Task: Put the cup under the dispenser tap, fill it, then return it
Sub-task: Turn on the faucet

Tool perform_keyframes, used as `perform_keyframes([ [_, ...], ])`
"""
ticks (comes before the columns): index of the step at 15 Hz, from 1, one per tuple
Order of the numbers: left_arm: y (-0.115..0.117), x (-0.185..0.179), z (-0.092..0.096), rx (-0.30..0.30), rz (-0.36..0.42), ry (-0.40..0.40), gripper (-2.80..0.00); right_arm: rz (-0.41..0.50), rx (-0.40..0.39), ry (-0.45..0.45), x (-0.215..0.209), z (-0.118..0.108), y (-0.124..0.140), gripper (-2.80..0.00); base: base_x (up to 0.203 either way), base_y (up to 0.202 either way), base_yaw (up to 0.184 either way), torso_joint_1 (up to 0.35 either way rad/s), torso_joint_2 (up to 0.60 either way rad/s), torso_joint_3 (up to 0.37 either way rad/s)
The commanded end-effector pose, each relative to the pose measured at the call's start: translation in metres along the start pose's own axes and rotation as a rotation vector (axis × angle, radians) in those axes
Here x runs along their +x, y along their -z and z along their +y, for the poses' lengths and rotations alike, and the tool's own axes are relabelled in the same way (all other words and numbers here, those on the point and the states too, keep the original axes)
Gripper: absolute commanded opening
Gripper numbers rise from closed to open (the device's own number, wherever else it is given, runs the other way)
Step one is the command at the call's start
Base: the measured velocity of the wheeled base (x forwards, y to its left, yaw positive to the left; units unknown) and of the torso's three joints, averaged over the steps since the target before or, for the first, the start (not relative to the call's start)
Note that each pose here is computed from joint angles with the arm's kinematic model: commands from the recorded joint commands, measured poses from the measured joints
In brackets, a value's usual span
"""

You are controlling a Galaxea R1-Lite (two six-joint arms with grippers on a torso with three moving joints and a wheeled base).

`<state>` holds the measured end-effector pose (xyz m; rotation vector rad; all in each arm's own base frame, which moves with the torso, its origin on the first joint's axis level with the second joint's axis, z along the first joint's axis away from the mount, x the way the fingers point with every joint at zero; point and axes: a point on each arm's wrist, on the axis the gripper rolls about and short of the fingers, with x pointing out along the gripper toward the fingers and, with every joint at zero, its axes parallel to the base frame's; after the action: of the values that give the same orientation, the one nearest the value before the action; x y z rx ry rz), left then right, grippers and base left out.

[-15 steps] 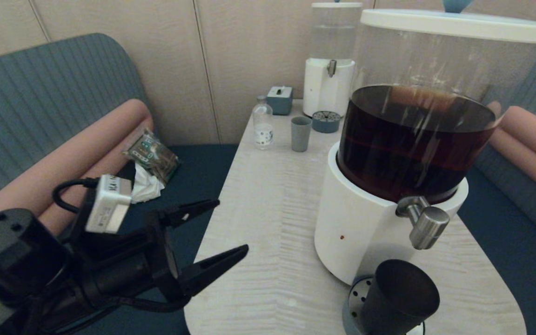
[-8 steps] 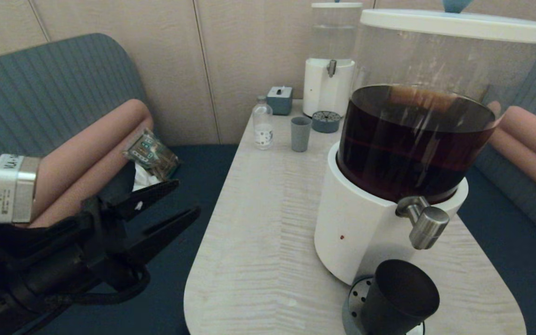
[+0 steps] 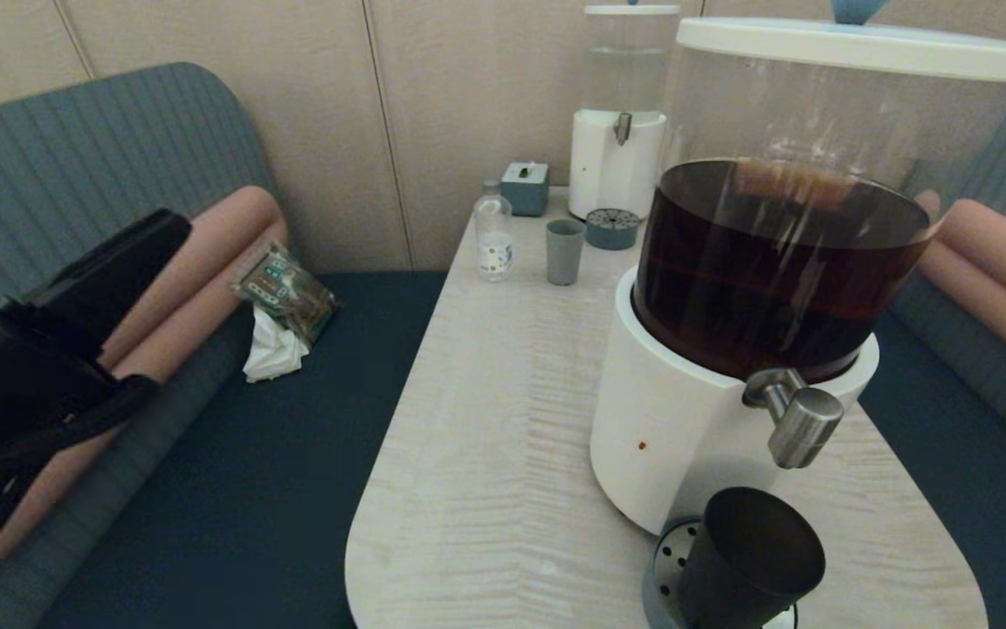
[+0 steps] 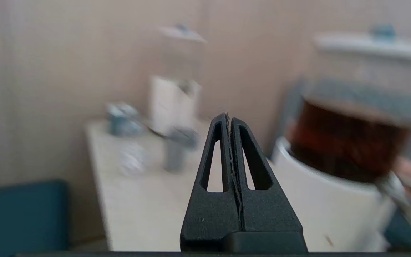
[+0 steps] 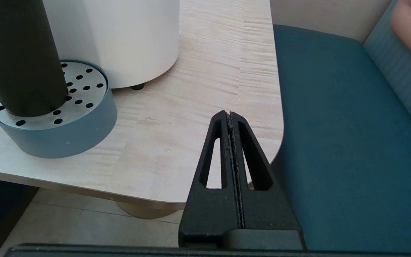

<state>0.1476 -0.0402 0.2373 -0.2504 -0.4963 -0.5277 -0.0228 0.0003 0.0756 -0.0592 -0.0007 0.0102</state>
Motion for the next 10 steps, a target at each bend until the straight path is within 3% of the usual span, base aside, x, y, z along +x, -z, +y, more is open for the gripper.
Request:
perform_keyframes([
  [1,-0.017,-0.011,-0.003,0.019,-0.077,-0.029,-2.80,0.006,-0.001,-0.001,0.001,0.000,0.003,-2.80,0.000,0.000,0.000,0.000,0.00,0.000],
  [5,-0.038,-0.039,-0.011,0.015,-0.198,-0.128,-2.80,0.005,-0.001,-0.001,0.000,0.000,0.003,-2.80,0.000,0.000,0.000,0.000,0.00,0.000],
  [10,-0.057,-0.096,-0.031,0.053,-0.335,-0.166,-2.80,0.005,-0.001,-0.001,0.000,0.000,0.003,-2.80,0.000,0.000,0.000,0.000,0.00,0.000],
])
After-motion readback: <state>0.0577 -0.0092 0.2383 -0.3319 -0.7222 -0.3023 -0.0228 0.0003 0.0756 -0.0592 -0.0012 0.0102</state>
